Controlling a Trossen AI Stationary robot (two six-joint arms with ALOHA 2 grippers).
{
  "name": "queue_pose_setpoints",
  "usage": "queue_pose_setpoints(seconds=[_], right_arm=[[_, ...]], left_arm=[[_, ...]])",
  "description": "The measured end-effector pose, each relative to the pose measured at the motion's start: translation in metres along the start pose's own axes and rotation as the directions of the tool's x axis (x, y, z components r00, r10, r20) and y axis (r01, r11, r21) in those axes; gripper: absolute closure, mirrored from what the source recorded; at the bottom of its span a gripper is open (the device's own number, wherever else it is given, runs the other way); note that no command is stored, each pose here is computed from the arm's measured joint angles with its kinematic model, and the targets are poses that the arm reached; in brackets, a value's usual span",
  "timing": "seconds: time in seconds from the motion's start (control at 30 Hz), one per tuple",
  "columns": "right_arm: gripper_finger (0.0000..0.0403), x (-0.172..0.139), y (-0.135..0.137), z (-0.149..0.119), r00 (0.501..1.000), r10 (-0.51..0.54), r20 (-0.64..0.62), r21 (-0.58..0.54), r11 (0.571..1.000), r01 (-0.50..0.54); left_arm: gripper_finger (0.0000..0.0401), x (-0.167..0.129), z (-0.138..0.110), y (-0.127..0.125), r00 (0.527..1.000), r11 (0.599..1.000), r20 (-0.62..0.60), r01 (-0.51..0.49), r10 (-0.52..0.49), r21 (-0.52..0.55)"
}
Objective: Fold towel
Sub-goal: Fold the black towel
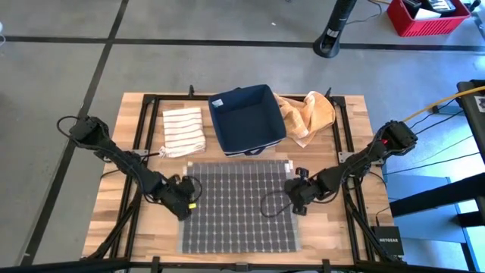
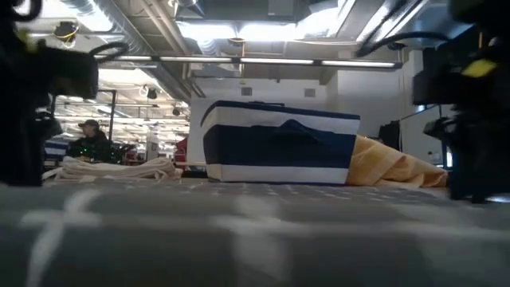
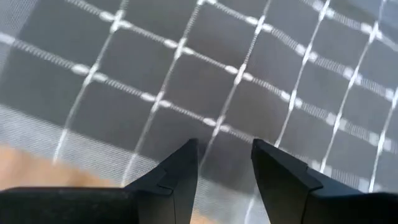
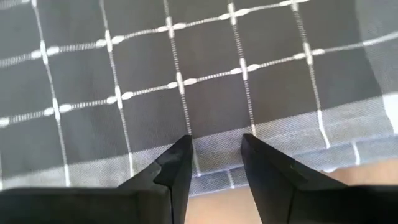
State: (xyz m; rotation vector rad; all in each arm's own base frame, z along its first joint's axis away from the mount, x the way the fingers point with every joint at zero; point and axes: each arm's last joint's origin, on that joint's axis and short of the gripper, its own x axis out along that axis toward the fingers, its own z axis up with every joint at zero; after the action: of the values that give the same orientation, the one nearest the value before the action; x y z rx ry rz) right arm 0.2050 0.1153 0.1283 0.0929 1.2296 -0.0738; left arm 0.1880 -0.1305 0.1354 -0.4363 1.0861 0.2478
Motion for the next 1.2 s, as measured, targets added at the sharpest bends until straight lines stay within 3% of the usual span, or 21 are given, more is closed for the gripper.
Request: queue_pose_setpoints(seconds=[0.13, 0.2, 0.27, 0.33, 0.43, 0.53, 0.67, 0.9, 1.07, 1.2], right_arm=[[0.0260, -0.013, 0.010, 0.002, 0.995, -0.005, -0.097, -0.089, 0.996, -0.004], [0.0260, -0.024, 0.014, 0.013, 0.996, -0.023, -0.090, -0.101, 0.995, 0.014], [0.0260, -0.035, 0.015, 0.021, 0.993, -0.100, -0.067, -0.137, 0.986, 0.090], [0.0260, -0.043, 0.012, 0.026, 0.977, -0.213, -0.021, -0.206, 0.957, 0.204], [0.0260, -0.047, 0.005, 0.030, 0.935, -0.343, 0.088, -0.261, 0.898, 0.354], [0.0260, -0.041, -0.012, 0.028, 0.922, -0.376, 0.086, -0.232, 0.893, 0.386], [0.0260, -0.029, -0.033, 0.019, 0.945, -0.318, 0.073, -0.151, 0.934, 0.325], [0.0260, -0.013, -0.045, 0.006, 0.960, -0.247, 0.130, -0.087, 0.962, 0.259], [0.0260, -0.008, -0.046, 0.001, 0.965, -0.223, 0.139, -0.092, 0.967, 0.237], [0.0260, -0.007, -0.045, 0.002, 0.965, -0.214, 0.151, -0.088, 0.969, 0.229]], left_arm=[[0.0258, -0.018, 0.018, -0.020, 0.998, 0.995, 0.034, 0.051, -0.054, 0.081], [0.0258, -0.030, 0.029, -0.023, 0.999, 0.991, 0.047, 0.011, -0.017, 0.130], [0.0258, -0.042, 0.041, -0.021, 0.993, 0.981, 0.086, -0.091, 0.077, 0.173], [0.0258, -0.052, 0.052, -0.012, 0.970, 0.956, 0.146, -0.222, 0.197, 0.191], [0.0258, -0.050, 0.064, 0.012, 0.939, 0.917, 0.109, -0.342, 0.326, 0.205], [0.0258, -0.040, 0.070, 0.040, 0.921, 0.903, 0.029, -0.386, 0.387, 0.189], [0.0258, -0.023, 0.071, 0.070, 0.936, 0.938, -0.144, -0.294, 0.321, 0.182], [0.0258, -0.012, 0.081, 0.093, 0.980, 0.985, -0.157, -0.101, 0.123, 0.141], [0.0258, -0.006, 0.076, 0.107, 0.970, 0.989, -0.209, -0.103, 0.124, 0.107], [0.0258, 0.000, 0.067, 0.110, 0.972, 0.996, -0.228, -0.039, 0.057, 0.083]])
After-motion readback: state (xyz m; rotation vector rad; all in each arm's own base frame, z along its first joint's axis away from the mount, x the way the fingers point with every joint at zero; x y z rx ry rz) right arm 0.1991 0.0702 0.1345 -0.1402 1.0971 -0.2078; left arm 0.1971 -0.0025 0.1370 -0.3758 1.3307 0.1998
